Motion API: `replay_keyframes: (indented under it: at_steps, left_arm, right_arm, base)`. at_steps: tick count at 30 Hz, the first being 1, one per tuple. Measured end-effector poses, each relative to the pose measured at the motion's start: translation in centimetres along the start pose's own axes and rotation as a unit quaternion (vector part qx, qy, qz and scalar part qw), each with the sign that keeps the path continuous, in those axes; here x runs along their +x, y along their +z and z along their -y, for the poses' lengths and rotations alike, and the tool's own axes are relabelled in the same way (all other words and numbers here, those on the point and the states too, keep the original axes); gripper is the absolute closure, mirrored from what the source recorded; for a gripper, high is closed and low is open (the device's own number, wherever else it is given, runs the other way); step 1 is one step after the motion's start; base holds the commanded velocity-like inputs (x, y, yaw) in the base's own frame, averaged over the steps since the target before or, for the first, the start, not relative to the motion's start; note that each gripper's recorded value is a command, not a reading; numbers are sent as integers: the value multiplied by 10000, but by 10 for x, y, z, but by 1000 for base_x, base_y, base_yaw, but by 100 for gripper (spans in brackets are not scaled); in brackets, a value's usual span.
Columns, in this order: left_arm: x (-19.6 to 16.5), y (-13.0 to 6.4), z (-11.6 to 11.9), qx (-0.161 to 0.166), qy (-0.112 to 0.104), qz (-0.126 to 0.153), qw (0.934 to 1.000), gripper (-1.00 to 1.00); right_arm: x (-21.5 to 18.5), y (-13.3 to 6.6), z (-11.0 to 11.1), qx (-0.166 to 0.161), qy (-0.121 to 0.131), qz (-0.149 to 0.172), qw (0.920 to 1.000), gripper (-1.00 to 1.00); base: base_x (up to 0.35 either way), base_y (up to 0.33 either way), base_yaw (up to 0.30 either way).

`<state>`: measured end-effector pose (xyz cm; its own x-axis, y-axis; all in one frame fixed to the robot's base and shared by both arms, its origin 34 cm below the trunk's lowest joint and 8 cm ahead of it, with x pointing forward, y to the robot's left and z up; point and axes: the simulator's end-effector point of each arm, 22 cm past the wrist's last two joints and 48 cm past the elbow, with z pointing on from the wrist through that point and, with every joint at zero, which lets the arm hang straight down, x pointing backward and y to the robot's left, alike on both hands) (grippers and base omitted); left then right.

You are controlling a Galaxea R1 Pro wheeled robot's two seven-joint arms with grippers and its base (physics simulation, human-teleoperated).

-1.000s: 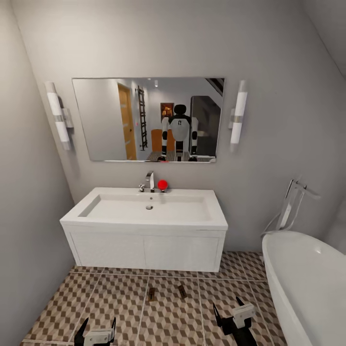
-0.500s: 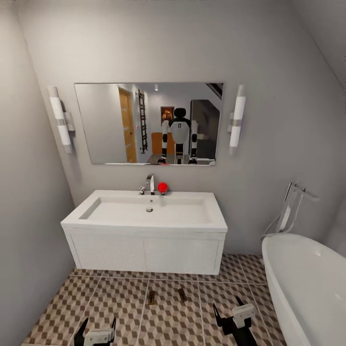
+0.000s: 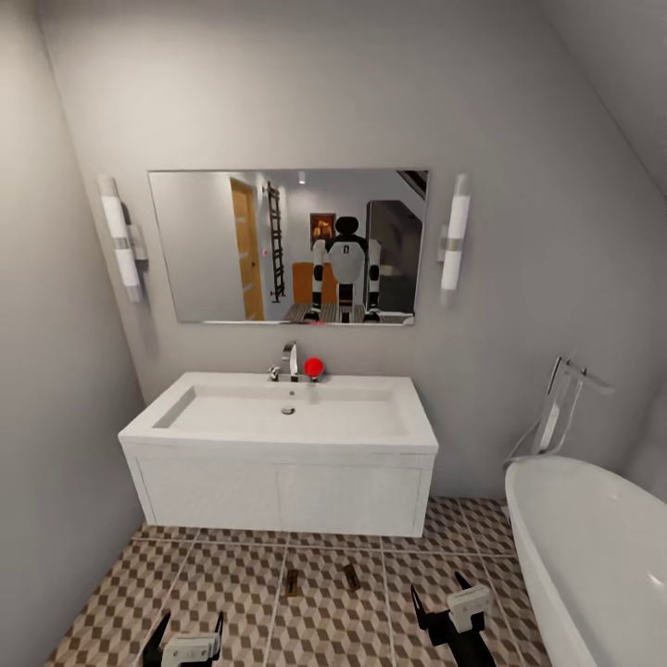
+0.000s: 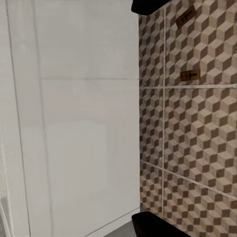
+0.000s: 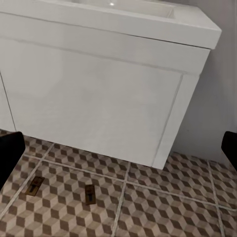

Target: Take the four mousetraps from the cabinet in the bathroom and place them on the bathroom floor. Make sure all four end up on the same floor surface, and ensure that at least two of them are either under or directly next to the same bathroom sink.

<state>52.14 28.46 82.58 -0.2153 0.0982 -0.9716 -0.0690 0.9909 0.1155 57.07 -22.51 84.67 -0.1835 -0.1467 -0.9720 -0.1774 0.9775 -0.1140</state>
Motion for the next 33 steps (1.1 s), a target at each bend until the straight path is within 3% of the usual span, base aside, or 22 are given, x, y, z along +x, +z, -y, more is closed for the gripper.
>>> replay_keyframes:
  at_steps: [33]
  left_arm:
    - [2, 0, -1, 2, 7, -20, 10000, -100]
  right_arm:
    - [1, 0, 0, -2, 2, -13, 10000, -100]
  base:
    - [0, 0, 29]
